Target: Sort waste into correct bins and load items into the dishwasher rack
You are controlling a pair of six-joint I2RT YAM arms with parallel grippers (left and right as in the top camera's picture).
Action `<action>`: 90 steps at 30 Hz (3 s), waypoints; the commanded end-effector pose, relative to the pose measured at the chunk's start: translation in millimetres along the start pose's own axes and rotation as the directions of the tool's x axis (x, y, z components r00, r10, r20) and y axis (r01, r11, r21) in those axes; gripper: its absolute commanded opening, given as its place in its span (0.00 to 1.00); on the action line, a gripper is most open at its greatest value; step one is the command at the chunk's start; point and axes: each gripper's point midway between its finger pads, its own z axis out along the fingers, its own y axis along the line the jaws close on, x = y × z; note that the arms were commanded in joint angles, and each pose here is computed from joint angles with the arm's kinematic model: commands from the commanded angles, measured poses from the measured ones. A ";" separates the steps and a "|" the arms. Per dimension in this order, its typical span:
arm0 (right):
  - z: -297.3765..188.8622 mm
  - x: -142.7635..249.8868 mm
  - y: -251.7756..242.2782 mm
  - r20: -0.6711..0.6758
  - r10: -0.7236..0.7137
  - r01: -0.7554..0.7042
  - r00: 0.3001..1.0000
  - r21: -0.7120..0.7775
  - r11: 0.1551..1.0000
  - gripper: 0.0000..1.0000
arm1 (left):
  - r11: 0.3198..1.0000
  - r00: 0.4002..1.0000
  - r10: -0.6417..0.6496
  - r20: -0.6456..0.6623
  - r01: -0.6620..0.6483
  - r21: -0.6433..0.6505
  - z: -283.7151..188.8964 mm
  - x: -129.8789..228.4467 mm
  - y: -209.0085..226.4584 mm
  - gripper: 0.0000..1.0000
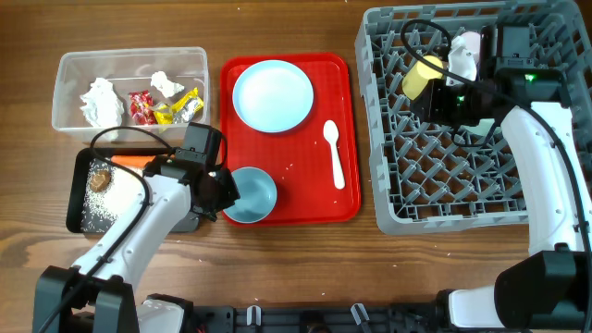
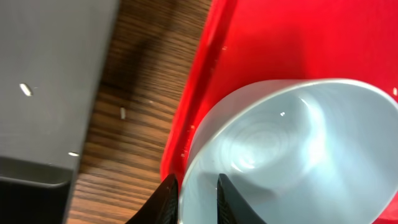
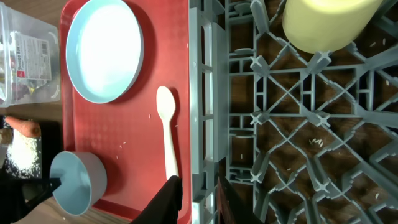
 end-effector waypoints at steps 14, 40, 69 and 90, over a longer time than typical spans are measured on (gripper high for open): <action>6.6 5.4 -2.8 -0.027 -0.017 0.017 1.000 0.011 1.000 0.22 | 1.000 1.000 0.024 -0.014 -0.024 -0.004 13.9 15.2 -3.5 0.21; -16.6 -17.5 14.0 0.059 -0.052 0.054 0.997 -0.022 0.998 0.52 | 0.995 0.994 0.038 0.101 -0.046 0.084 -18.1 -12.9 -30.1 0.04; 45.5 62.7 161.1 -0.122 -0.462 0.448 0.879 -0.124 0.885 0.46 | 0.942 0.975 0.108 0.192 -0.162 0.293 -75.2 -20.0 -92.6 0.04; 118.5 101.6 167.9 -0.295 -0.504 0.486 0.812 -0.137 0.863 0.17 | 0.943 0.976 0.108 0.191 -0.161 0.293 -75.1 -19.8 -92.3 0.04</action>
